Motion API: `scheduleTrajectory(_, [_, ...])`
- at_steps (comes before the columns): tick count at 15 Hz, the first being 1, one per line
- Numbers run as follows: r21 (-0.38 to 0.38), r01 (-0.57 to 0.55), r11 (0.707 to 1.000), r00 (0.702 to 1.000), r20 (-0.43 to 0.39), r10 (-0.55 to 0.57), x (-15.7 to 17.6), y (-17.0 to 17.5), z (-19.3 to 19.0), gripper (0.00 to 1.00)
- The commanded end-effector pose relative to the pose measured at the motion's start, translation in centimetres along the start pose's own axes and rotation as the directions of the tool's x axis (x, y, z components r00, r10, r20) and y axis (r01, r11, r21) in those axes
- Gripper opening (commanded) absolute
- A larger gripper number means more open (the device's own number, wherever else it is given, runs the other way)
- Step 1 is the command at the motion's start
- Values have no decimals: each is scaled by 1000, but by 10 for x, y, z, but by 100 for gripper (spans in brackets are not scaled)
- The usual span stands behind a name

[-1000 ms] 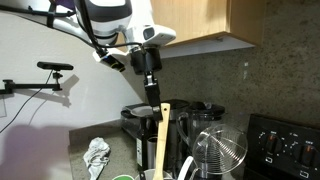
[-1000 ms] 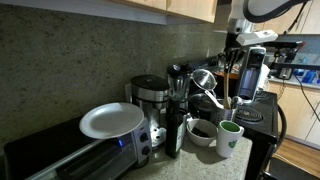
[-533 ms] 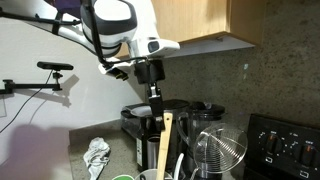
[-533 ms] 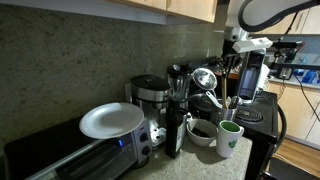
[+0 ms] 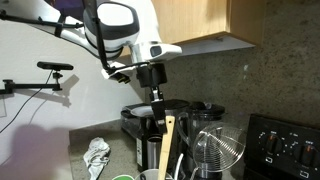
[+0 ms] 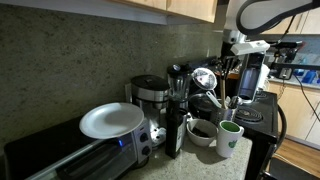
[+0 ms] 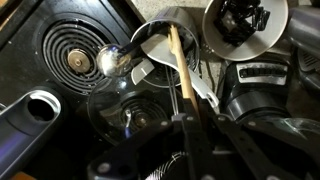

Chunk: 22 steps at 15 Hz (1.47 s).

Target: Take the wooden spoon and stir the contents in the bowl

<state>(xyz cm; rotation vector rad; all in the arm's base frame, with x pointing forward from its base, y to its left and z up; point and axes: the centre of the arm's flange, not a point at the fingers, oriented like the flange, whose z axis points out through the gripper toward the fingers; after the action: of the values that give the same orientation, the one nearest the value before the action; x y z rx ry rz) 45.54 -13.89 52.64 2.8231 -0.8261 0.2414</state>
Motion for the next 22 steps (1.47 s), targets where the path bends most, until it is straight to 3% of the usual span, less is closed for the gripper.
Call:
scheduleTrajectory(1, [24, -30, 999, 999, 12, 30, -8, 0, 23, 5])
scheduleTrajectory(10, [35, -28, 999, 1000, 14, 28, -8, -2, 32, 4])
scheduleTrajectory(12, [36, -29, 999, 1000, 13, 28, -8, -3, 31, 38])
scheduleTrajectory(20, [25, -28, 999, 996, 88, 26, -17, -10, 63, 96])
scheduleTrajectory(22, [22, -28, 999, 996, 88, 26, -15, -10, 61, 100])
